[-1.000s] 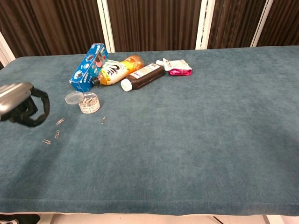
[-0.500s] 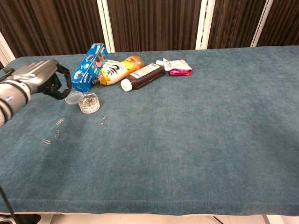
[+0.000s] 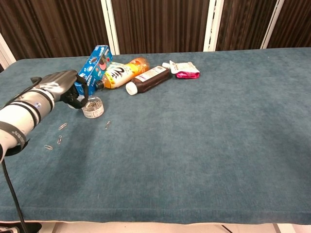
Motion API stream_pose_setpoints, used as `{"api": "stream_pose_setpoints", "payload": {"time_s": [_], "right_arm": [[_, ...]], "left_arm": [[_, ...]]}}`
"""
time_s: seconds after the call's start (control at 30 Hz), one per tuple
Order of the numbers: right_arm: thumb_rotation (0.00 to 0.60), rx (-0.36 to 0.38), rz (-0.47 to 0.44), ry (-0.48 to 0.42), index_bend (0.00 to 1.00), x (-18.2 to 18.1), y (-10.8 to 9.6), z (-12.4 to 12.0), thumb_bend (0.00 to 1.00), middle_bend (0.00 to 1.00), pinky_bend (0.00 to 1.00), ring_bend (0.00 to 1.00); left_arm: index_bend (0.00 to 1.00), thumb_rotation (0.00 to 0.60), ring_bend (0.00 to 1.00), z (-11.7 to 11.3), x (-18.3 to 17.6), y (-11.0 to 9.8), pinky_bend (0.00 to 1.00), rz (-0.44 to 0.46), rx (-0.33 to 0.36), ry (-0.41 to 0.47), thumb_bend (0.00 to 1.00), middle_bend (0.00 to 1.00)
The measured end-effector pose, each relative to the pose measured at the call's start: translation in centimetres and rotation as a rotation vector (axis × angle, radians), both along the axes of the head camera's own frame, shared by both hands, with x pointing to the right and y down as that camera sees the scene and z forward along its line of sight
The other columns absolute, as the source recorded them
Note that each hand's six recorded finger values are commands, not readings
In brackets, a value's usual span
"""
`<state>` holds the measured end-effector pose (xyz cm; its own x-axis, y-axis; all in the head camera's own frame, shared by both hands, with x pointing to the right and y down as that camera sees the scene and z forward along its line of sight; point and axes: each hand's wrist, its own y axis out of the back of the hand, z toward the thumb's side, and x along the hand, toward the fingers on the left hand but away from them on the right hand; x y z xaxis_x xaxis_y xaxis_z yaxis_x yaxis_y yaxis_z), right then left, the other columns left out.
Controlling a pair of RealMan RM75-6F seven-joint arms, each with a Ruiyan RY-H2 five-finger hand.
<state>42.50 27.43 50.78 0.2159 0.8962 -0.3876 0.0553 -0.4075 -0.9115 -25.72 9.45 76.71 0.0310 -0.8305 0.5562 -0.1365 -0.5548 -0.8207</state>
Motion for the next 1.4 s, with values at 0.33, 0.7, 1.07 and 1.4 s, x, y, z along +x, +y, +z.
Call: {"api": "stream_pose_setpoints", "payload": {"time_s": [0.33,0.7,1.07,1.4], "right_arm": [[0.6,0.008,0.001,-0.01,0.0,0.1,0.1,-0.2,0.32,0.0,0.13,0.0],[0.6,0.009,0.001,-0.018,0.0,0.2,0.2,-0.4,0.32,0.0,0.13,0.0],[0.6,0.016,0.003,-0.021,0.0,0.3,0.3,-0.6,0.32,0.0,0.13,0.0],[0.6,0.008,-0.006,-0.016,0.0,0.0,0.4,-0.4,0.32,0.0,0.13,0.0]], "left_arm": [[0.6,0.6,1.0,0.2,0.9,0.0,1.0,0.008,0.005,0.001,0.42,1.0],[0.24,0.6,1.0,0.5,0.6,0.4,1.0,0.007,-0.022,-0.018,0.38,1.0],[0.36,0.6,1.0,-2.4,-0.2,1.2,1.0,0.013,0.028,0.021,0.36,1.0],[0.41,0.6,1.0,-7.5,-4.0,6.9,1.0,0.046,-0.015,0.038,0.36,1.0]]}}
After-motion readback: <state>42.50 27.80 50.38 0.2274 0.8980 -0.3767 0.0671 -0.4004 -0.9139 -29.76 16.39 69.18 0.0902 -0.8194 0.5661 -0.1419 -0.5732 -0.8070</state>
